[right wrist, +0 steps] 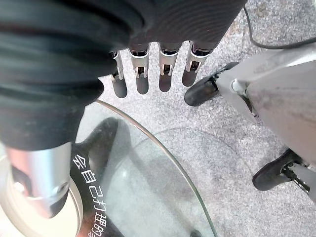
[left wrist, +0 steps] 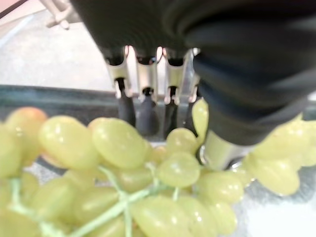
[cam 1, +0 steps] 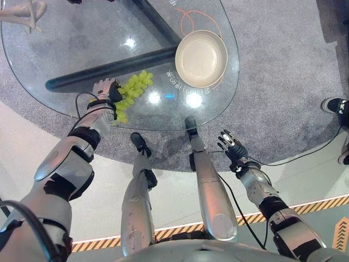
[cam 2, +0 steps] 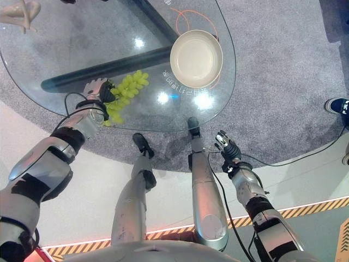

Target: Pick up fruits into the plate

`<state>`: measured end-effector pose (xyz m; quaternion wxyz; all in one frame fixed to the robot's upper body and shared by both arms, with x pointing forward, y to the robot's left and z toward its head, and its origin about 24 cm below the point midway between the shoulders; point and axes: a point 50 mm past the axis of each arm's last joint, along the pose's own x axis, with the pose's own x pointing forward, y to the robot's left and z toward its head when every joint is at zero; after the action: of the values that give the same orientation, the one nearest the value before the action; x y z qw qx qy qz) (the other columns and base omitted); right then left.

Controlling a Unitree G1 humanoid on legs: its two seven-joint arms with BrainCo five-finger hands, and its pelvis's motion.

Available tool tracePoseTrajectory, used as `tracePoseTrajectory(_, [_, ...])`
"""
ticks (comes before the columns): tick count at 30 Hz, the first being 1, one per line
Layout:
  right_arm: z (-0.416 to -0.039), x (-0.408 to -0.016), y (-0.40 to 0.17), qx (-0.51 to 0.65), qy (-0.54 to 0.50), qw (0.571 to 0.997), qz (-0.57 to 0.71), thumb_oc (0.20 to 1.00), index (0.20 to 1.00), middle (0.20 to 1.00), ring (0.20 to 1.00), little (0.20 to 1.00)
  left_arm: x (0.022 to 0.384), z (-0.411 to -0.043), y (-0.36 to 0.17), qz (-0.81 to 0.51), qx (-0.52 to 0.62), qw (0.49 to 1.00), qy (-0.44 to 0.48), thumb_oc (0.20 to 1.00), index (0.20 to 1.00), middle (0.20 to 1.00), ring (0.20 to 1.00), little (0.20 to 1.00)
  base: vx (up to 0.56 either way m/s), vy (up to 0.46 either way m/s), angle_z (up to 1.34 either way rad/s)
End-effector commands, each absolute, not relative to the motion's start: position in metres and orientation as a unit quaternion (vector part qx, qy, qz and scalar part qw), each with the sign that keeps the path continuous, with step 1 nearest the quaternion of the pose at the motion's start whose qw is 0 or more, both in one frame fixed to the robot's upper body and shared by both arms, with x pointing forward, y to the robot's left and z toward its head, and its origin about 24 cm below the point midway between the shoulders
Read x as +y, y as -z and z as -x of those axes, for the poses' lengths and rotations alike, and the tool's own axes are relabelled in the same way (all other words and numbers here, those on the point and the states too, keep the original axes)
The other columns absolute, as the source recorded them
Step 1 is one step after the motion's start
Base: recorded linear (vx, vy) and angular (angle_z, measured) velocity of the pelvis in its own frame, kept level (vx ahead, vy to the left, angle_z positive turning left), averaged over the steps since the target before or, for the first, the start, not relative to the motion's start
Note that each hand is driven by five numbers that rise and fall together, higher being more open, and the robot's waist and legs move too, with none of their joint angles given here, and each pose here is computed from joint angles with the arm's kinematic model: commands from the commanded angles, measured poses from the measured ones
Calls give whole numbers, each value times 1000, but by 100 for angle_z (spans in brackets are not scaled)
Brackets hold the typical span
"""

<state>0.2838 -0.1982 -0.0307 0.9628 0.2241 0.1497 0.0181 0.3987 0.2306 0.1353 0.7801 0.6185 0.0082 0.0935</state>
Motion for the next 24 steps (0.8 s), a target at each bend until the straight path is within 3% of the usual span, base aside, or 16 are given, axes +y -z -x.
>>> tracePoseTrajectory(1, [-270, -204, 36, 145, -9, 962, -233, 1000, 1000, 1000, 1000, 1000, 247, -399, -156, -609, -4, 780, -144, 1000, 1000, 1000, 1000, 1000, 0, 0, 0])
tracePoseTrajectory(24, [-269, -202, 37, 145, -9, 960, -241, 1000, 1000, 1000, 1000, 1000, 236, -400, -143, -647, 24, 751, -131, 1000, 1000, 1000, 1000, 1000, 0, 0, 0])
